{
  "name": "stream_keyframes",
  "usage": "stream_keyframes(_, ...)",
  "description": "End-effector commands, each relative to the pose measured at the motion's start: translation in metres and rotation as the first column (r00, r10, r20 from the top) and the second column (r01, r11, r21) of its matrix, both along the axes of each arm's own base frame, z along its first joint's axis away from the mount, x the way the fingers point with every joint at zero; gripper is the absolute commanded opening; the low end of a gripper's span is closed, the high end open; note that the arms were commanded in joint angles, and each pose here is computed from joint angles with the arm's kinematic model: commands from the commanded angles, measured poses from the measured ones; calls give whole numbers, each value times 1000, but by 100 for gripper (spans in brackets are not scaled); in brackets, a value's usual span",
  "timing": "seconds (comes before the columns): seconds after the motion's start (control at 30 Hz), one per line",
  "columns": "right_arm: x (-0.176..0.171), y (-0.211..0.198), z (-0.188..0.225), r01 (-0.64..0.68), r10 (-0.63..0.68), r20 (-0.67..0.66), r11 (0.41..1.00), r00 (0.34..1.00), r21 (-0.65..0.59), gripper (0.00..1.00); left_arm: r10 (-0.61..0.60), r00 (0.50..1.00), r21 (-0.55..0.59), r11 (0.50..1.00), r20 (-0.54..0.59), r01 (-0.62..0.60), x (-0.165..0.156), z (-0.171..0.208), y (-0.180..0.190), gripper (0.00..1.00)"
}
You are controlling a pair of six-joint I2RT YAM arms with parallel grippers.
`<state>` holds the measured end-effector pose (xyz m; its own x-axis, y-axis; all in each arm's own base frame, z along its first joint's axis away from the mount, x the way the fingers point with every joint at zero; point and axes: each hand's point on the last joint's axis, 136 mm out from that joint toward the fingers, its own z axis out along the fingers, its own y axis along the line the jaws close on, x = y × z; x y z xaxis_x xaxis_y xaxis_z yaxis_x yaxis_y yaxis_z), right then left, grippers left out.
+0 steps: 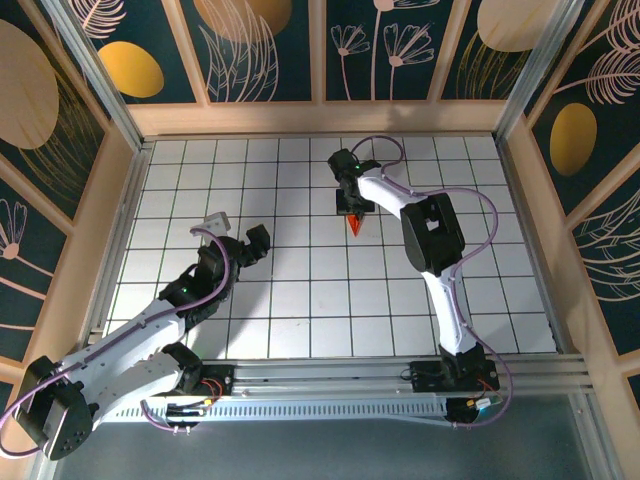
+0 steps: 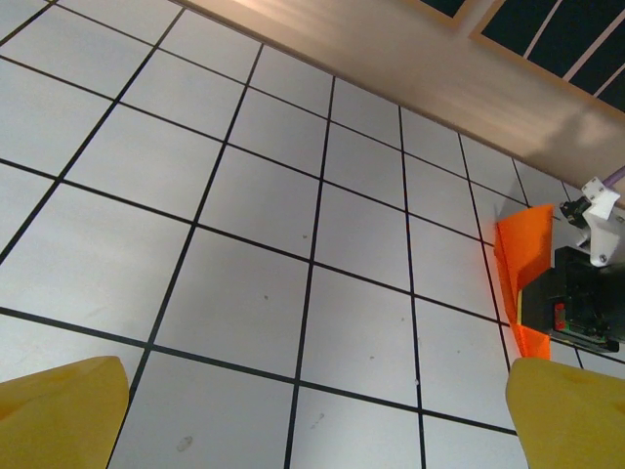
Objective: Fold a paper plane with a square sheet of paper (fold left side to right side)
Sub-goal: Place the paper plane at the top-center of the table.
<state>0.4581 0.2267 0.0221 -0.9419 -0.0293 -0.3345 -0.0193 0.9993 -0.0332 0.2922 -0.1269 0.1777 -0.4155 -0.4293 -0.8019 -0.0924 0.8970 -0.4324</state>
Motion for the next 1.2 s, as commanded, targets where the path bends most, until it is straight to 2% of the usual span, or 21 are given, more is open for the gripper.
stream_keyframes(0.0,-9,-7,-23,23,-24,-47,999,999,-23,2,4,1000,-11,1000,-4,-5,1,-2,0,99)
stream_keyframes(0.27,-10,-8,-25,24,-25,-50,999,998,-22,18,6,1000,-10,1000,-5,-6,0,-2,1,99)
stream_keyframes(0.53,-10,-10,-18,23,-24,-27,999,999,-30,42,8,1000,-9,1000,-5,-8,-1,-2,2,99)
stream_keyframes(0.67,-10,-9,-11,16,-16,-10,999,1000,-31,47,10,1000,-7,1000,-5,-10,-1,-3,3,99)
stream_keyframes(1.17,-11,-2,29,-33,31,52,999,998,23,47,10,1000,-6,1000,-9,-10,0,-4,2,98)
